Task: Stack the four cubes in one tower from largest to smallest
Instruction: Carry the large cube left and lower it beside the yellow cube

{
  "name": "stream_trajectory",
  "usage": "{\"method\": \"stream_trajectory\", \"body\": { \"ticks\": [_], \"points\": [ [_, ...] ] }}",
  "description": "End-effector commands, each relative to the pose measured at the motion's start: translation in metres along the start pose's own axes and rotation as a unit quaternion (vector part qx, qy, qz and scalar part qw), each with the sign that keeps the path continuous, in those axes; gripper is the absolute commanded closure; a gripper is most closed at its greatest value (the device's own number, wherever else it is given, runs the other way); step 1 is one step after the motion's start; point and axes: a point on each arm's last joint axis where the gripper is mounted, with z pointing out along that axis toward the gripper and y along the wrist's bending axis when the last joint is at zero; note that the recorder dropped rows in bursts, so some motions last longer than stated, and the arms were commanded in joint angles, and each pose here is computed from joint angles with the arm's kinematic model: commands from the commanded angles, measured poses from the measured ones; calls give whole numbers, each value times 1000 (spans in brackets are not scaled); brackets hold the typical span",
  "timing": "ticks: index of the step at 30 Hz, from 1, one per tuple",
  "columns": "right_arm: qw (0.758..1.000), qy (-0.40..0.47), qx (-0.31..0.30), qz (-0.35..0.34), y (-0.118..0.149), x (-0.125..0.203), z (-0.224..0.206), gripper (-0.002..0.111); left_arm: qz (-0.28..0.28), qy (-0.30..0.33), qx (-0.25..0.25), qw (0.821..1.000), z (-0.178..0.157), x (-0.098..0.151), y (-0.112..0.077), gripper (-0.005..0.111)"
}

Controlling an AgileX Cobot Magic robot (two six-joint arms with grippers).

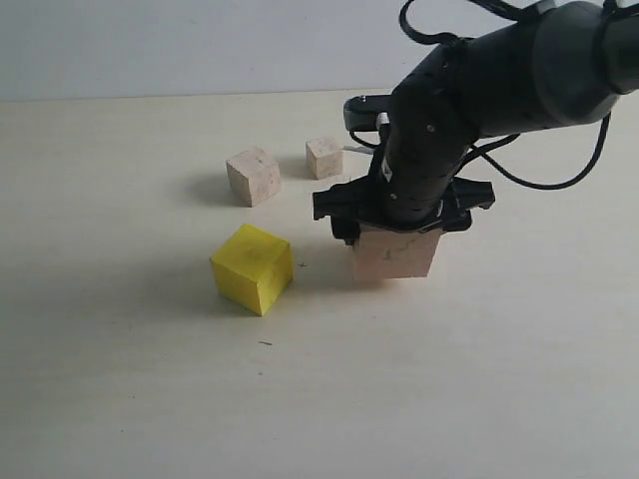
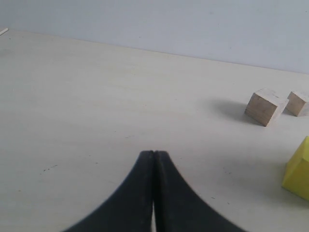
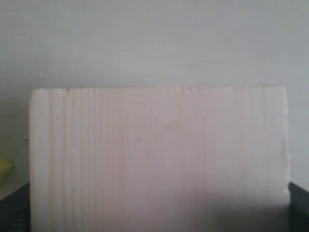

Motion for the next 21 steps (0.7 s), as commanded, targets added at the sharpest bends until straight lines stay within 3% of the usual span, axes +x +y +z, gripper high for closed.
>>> {"method": "stream_trajectory", "body": {
  "ticks": [1, 21],
  "points": [
    [1000, -22, 14, -7, 8, 1, 1, 108, 2, -3, -2, 1000, 0, 0, 0, 107],
    [999, 30, 12, -10, 13, 15, 25, 108, 2, -3, -2, 1000, 0, 0, 0, 107]
  ]
}}
